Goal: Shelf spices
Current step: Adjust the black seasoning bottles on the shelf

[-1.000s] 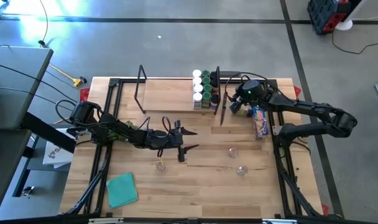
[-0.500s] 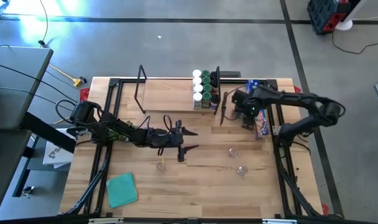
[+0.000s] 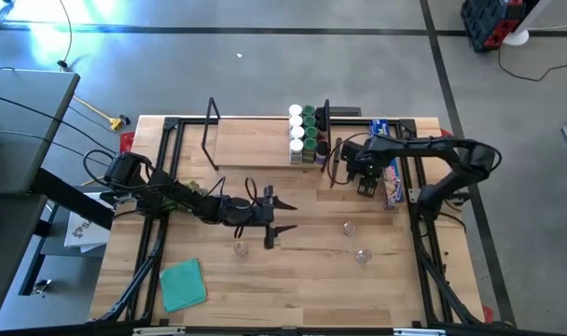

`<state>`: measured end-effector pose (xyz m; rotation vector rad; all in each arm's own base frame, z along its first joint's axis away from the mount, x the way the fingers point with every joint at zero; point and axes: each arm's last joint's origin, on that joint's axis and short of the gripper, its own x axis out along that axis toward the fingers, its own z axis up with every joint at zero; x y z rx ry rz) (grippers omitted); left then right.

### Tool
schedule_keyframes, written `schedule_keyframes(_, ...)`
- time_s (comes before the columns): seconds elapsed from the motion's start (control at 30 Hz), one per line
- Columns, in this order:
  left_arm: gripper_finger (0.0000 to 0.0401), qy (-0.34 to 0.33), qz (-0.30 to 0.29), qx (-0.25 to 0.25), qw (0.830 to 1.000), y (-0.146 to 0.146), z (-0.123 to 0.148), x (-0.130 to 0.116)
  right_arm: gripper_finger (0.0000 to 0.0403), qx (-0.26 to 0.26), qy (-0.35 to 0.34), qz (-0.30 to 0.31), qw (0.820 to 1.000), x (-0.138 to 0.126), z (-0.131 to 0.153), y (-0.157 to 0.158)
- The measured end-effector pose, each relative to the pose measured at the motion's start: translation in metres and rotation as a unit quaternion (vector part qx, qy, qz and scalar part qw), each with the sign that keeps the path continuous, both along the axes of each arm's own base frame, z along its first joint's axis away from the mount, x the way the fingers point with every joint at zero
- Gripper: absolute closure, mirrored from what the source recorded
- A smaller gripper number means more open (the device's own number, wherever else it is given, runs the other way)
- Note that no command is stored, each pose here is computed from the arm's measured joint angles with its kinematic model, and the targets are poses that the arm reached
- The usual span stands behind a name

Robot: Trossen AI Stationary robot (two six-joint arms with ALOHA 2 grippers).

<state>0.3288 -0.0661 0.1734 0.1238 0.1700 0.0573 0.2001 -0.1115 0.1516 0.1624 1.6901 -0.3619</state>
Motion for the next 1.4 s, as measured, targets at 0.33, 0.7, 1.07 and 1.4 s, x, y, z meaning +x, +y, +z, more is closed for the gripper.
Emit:
schedule_keyframes(0.33, 0.0162, -0.001, 0.0, 0.001, 1.0, -0.001, 0.0, 0.0, 0.0236, -0.038, -0.108, -0.213, 0.97, -0.004, 0.039, -0.01)
schedule_keyframes(0.7, 0.0162, 0.0, 0.0, 0.001, 1.0, -0.001, 0.0, 0.0, 0.0094, -0.062, -0.269, -0.353, 0.894, -0.005, 0.036, -0.049)
schedule_keyframes(1.07, 0.0162, 0.002, 0.001, 0.001, 1.0, -0.001, 0.0, 0.0, 0.0096, -0.073, -0.297, -0.422, 0.853, -0.027, 0.004, -0.058)
schedule_keyframes(1.4, 0.0162, 0.002, 0.002, 0.0, 1.0, 0.0, 0.0, 0.0, 0.018, -0.064, -0.313, -0.432, 0.843, -0.038, -0.007, -0.062)
